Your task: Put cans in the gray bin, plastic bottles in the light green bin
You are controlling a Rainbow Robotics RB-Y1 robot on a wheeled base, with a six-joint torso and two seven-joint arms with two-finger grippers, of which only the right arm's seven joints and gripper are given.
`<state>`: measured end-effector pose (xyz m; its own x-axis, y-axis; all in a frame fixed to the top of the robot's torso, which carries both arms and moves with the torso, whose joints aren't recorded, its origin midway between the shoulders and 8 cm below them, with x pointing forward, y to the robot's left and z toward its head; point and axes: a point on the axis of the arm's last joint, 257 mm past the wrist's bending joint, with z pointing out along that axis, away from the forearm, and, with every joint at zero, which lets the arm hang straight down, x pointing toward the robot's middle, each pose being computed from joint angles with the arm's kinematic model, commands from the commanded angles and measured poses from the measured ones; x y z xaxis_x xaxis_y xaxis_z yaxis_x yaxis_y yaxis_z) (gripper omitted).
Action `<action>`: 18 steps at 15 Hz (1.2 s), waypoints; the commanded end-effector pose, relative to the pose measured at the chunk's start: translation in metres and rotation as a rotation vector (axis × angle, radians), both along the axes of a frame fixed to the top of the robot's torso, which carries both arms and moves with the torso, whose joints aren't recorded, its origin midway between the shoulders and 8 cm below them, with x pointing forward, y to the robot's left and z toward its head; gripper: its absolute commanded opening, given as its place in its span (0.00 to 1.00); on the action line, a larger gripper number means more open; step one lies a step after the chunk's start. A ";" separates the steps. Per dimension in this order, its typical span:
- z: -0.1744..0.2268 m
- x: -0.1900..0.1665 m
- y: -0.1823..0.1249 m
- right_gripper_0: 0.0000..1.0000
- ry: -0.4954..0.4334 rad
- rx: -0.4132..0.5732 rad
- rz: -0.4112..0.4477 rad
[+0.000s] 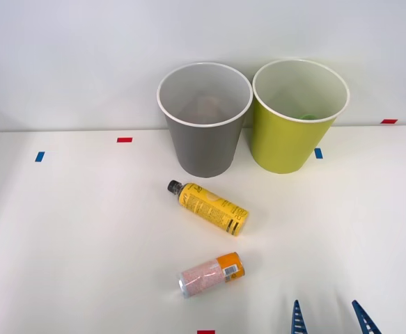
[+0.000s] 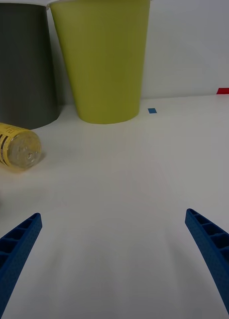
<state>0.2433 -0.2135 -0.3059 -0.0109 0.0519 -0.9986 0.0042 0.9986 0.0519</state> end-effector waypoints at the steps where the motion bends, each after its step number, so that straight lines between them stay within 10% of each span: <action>1: 0.000 0.000 0.000 1.00 0.000 0.000 0.000; 18: 0.000 0.000 0.000 1.00 0.000 0.000 0.000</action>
<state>0.2433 -0.2135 -0.3059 -0.0109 0.0520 -0.9986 0.0042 0.9986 0.0519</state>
